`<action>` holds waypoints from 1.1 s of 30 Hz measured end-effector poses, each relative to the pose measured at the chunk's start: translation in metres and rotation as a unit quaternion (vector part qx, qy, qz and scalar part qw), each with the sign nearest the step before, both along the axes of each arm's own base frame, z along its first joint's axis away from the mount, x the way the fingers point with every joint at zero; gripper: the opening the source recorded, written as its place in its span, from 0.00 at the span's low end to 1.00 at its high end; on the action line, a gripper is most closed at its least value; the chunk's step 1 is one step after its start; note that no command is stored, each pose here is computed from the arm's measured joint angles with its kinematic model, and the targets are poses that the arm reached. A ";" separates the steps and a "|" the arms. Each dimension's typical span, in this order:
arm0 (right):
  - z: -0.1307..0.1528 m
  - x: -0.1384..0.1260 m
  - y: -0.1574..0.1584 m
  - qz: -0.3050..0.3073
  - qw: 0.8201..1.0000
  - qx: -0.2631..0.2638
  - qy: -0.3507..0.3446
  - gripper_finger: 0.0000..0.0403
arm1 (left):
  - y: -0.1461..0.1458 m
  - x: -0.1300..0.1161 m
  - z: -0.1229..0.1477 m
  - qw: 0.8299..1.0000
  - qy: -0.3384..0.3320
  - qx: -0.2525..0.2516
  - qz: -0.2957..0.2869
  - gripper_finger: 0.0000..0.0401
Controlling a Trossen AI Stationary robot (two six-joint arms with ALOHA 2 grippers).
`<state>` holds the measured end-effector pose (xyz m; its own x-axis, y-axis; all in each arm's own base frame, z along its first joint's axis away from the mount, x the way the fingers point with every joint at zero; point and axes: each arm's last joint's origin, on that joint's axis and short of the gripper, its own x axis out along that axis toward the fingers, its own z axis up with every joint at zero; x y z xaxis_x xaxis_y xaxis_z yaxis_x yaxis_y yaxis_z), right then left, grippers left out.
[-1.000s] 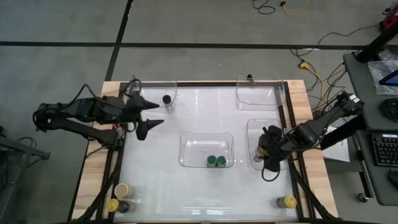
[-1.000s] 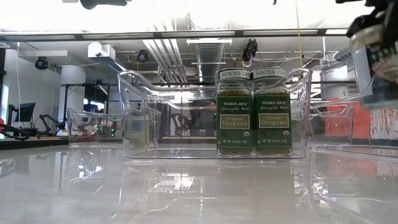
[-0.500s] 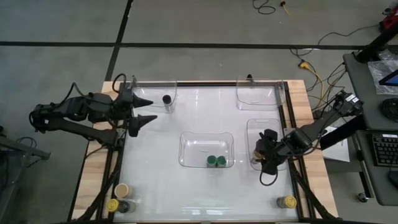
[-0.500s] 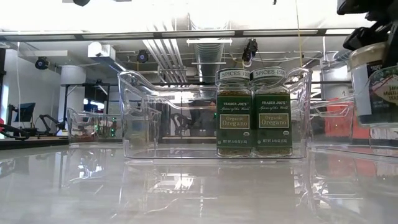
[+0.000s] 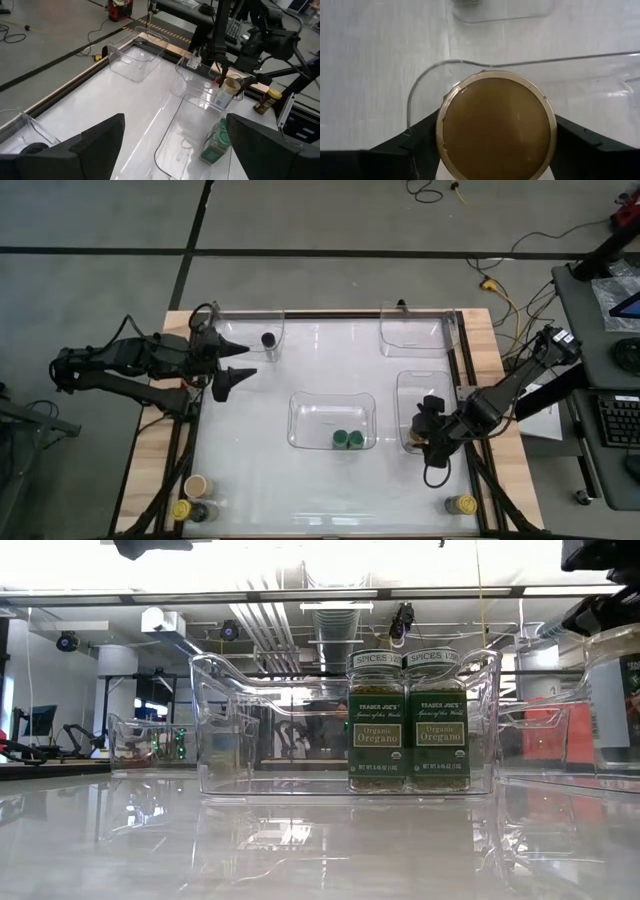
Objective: Sort spices by type
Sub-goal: Put the top gold seasoning bottle into the bottom right transparent bin
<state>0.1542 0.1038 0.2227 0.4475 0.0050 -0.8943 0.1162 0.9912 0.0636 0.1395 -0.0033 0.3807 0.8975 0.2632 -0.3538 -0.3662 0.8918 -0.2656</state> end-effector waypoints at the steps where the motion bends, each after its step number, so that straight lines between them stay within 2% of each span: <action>1: -0.001 0.001 0.000 0.001 1.000 0.001 -0.003 0.68 | 0.000 0.000 0.000 1.000 0.000 0.000 0.000 0.83; 4: -0.008 0.000 0.000 -0.001 1.000 -0.002 0.002 0.67 | 0.000 0.000 0.000 1.000 -0.002 -0.003 0.002 0.83; 10: -0.017 0.002 0.001 -0.001 1.000 -0.011 0.013 0.74 | 0.000 0.001 0.000 1.000 -0.001 -0.003 0.001 0.83; 16: -0.020 0.003 0.002 0.000 1.000 -0.015 0.021 0.76 | 0.000 0.001 0.000 1.000 -0.001 -0.003 0.002 0.83; 33: -0.003 0.006 0.006 0.005 1.000 0.018 0.015 0.90 | 0.000 0.001 0.000 1.000 -0.001 -0.003 0.002 0.83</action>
<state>0.1599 0.1095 0.2192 0.4207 0.0412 -0.9063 0.1095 0.9894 0.0958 0.1401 -0.0034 0.3805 0.8974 0.2639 -0.3535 -0.3685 0.8889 -0.2720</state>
